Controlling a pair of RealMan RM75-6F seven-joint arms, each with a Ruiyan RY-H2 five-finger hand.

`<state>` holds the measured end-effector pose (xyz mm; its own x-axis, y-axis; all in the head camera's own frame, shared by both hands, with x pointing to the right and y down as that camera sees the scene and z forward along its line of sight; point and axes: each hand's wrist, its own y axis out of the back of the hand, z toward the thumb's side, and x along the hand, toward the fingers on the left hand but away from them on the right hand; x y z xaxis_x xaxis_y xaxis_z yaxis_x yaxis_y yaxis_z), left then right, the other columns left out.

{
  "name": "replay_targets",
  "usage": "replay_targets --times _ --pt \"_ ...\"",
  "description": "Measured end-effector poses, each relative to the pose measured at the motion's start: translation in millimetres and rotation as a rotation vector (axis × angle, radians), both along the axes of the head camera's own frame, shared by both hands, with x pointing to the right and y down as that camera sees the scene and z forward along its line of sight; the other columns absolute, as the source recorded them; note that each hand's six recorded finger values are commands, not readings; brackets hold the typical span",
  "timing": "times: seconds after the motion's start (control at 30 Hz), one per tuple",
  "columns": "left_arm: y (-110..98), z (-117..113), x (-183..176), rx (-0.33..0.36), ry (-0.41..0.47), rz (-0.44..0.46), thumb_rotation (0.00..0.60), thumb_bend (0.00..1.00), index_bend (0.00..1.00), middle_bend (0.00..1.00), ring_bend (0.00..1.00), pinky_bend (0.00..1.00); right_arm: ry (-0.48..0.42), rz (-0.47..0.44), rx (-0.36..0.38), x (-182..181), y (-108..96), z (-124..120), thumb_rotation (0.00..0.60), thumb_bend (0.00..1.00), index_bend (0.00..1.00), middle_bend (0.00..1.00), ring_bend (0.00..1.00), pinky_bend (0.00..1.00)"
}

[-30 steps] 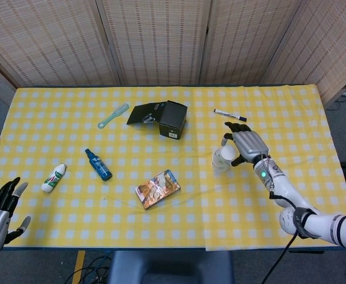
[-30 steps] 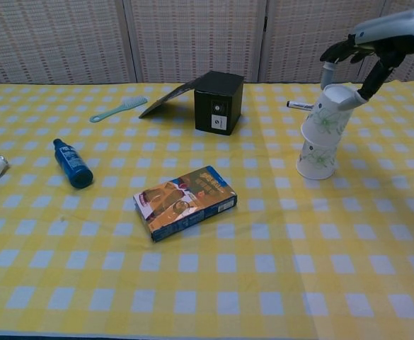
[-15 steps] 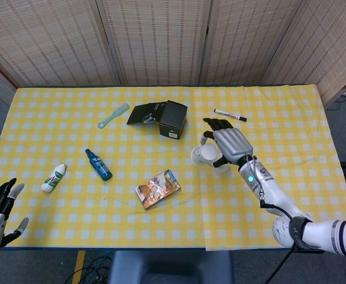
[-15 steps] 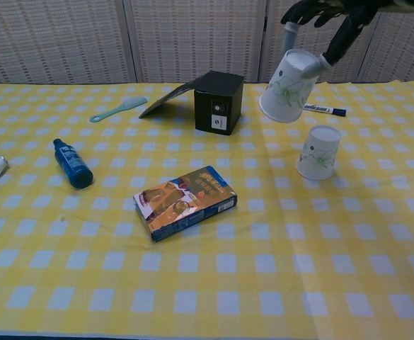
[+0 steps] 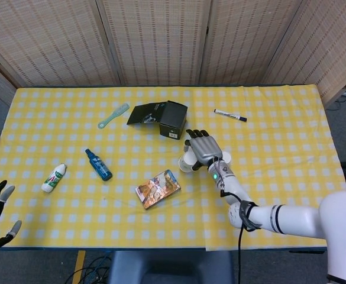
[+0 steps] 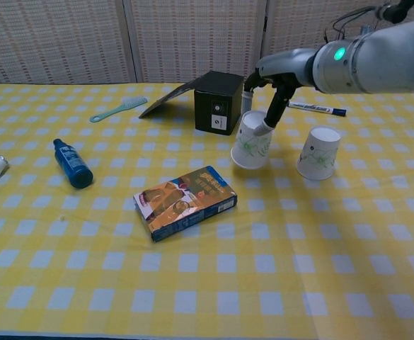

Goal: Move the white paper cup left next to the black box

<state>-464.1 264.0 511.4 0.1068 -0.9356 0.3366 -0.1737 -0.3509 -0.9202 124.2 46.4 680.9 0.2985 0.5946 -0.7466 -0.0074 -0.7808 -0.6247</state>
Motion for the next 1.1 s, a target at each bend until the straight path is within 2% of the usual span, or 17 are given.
replay_targets --times 0.2,0.37,0.5,0.63,0.83,0.93,1.1 --pt "-1.0 1.1 -0.9 -0.004 -0.002 -0.004 0.600 0.34 0.00 0.00 0.00 0.24 0.055 -0.008 -0.025 -3.4 1.8 19.6 0.600 0.26 0.39 0.02 0.00 0.00" --pt "-1.0 2.4 0.5 -0.006 -0.002 0.001 0.600 0.34 0.00 0.00 0.00 0.24 0.067 -0.009 -0.066 -4.5 3.6 27.7 0.600 0.24 0.05 0.00 0.00 0.00" --pt "-1.0 3.7 0.9 -0.009 -0.005 0.003 0.600 0.34 0.00 0.00 0.00 0.24 0.051 -0.008 -0.063 -3.6 0.6 20.1 0.600 0.23 0.00 0.00 0.00 0.00" --pt "-0.8 5.0 2.4 -0.011 -0.011 0.009 0.600 0.34 0.00 0.00 0.00 0.24 0.023 -0.004 -0.049 1.4 -2.2 1.7 0.600 0.22 0.00 0.00 0.00 0.00" --pt "0.1 8.7 5.5 -0.017 -0.029 0.017 0.600 0.34 0.00 0.00 0.00 0.24 -0.037 -0.017 0.016 21.8 3.1 -48.3 0.600 0.21 0.00 0.00 0.00 0.00" --pt "0.0 13.3 7.4 -0.029 -0.040 0.019 0.600 0.34 0.00 0.00 0.00 0.24 -0.073 -0.032 0.076 38.7 13.8 -74.0 0.600 0.21 0.00 0.00 0.00 0.00" --pt "-0.4 22.4 17.0 -0.050 -0.049 0.044 0.600 0.34 0.00 0.00 0.00 0.24 -0.092 -0.069 0.236 87.1 30.9 -104.8 0.600 0.21 0.00 0.00 0.00 0.00"
